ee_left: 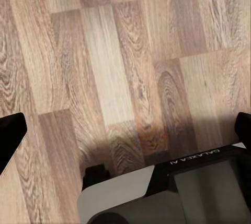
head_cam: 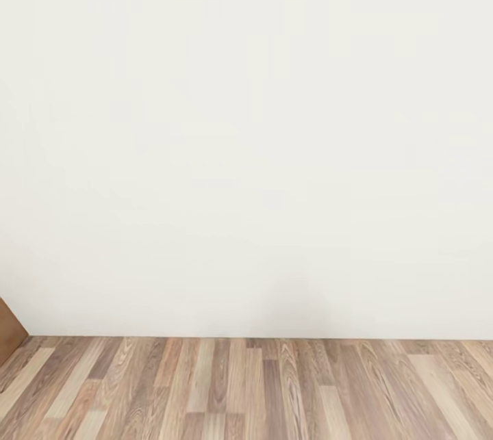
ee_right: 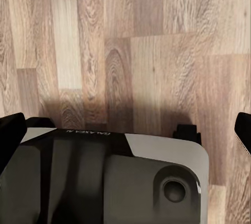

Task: In the bedroom, move the book from the bed onto either nightstand, and place the two sandals side by side next to the bed.

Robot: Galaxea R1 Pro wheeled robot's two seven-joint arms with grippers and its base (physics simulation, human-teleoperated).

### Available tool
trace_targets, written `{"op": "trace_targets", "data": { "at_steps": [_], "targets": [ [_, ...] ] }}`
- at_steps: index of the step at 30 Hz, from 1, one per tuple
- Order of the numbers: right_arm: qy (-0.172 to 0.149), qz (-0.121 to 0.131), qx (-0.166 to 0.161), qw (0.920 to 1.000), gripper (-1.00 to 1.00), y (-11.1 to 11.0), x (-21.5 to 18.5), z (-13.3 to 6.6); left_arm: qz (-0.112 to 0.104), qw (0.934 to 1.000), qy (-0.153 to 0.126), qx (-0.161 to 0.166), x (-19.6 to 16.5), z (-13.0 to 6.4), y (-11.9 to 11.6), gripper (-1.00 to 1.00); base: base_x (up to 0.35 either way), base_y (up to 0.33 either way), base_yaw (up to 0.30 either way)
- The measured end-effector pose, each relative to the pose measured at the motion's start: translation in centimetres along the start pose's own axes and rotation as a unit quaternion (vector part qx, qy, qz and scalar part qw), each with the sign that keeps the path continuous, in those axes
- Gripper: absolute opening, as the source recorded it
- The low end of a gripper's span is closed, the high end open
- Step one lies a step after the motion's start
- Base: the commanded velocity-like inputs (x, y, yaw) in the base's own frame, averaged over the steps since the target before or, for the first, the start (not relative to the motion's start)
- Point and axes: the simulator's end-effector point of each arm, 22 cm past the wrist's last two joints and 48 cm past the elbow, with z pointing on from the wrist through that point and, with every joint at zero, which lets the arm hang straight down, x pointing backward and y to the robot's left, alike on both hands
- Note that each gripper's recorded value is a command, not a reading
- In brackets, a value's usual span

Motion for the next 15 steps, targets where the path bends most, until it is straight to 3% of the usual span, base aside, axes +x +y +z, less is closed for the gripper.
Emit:
{"op": "trace_targets", "data": {
  "at_steps": [15],
  "targets": [
    [0.000,-0.001,0.000,1.0000,1.00,0.01,0.03,0.01,0.000,1.0000,0.000,0.000,0.01,0.00,0.00,1.00,0.331,0.000,0.000]
  ]
}}
